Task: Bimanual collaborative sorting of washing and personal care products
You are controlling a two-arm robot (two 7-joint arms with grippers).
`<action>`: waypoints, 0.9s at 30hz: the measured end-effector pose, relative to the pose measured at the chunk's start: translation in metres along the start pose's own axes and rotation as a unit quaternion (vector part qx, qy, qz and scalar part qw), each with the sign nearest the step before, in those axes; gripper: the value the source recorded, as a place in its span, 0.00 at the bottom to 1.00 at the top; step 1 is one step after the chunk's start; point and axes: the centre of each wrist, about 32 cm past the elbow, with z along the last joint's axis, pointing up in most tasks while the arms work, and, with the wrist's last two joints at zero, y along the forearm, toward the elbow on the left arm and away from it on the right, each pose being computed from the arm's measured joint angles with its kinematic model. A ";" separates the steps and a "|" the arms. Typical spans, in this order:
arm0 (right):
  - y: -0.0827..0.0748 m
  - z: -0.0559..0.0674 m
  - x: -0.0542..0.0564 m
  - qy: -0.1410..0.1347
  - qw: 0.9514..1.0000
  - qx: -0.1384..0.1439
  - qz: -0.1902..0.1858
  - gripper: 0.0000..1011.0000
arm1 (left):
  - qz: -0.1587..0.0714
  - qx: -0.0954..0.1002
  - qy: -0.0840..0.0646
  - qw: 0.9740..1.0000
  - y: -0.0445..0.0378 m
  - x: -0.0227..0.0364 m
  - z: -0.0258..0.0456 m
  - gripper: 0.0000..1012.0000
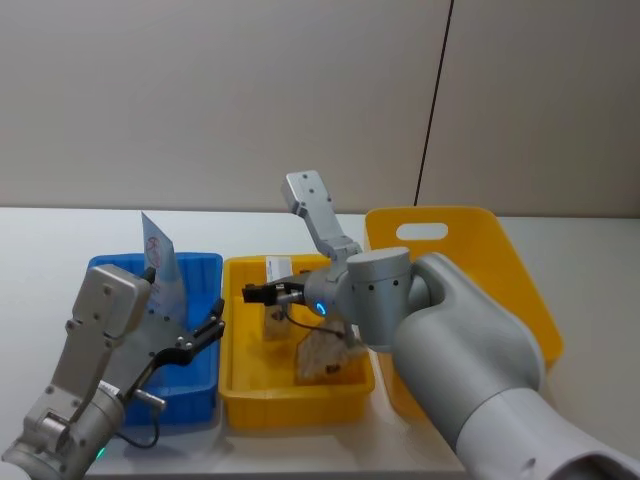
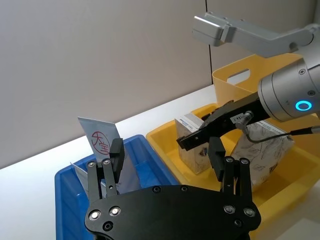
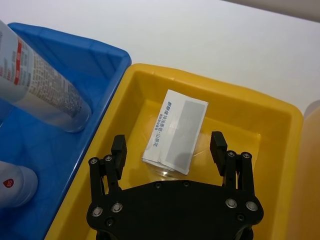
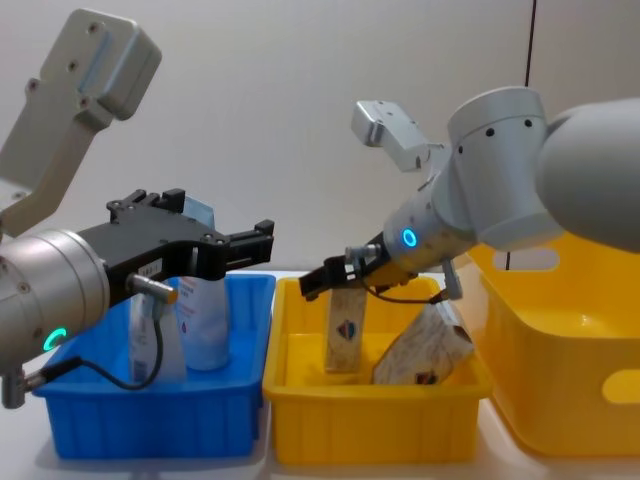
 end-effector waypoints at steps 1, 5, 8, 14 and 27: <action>0.001 -0.001 0.000 0.000 1.000 -0.001 0.000 0.99 | 0.000 0.000 0.000 1.000 0.0000 0.0000 0.0000 0.99; 0.004 -0.002 -0.001 0.000 1.000 -0.004 0.000 0.99 | 0.000 0.000 0.000 1.000 0.0000 0.0000 0.0000 0.99; 0.005 -0.003 -0.001 0.000 1.000 -0.005 0.000 0.99 | 0.000 0.000 0.000 1.000 0.0000 0.0000 0.0000 0.99; 0.007 -0.004 -0.002 0.000 1.000 -0.006 0.001 0.90 | 0.000 0.000 0.000 1.000 0.0000 0.0000 0.0000 0.99; 0.009 -0.005 -0.003 0.000 1.000 -0.007 0.002 0.49 | 0.000 0.000 0.000 1.000 0.0000 0.0000 0.0000 0.99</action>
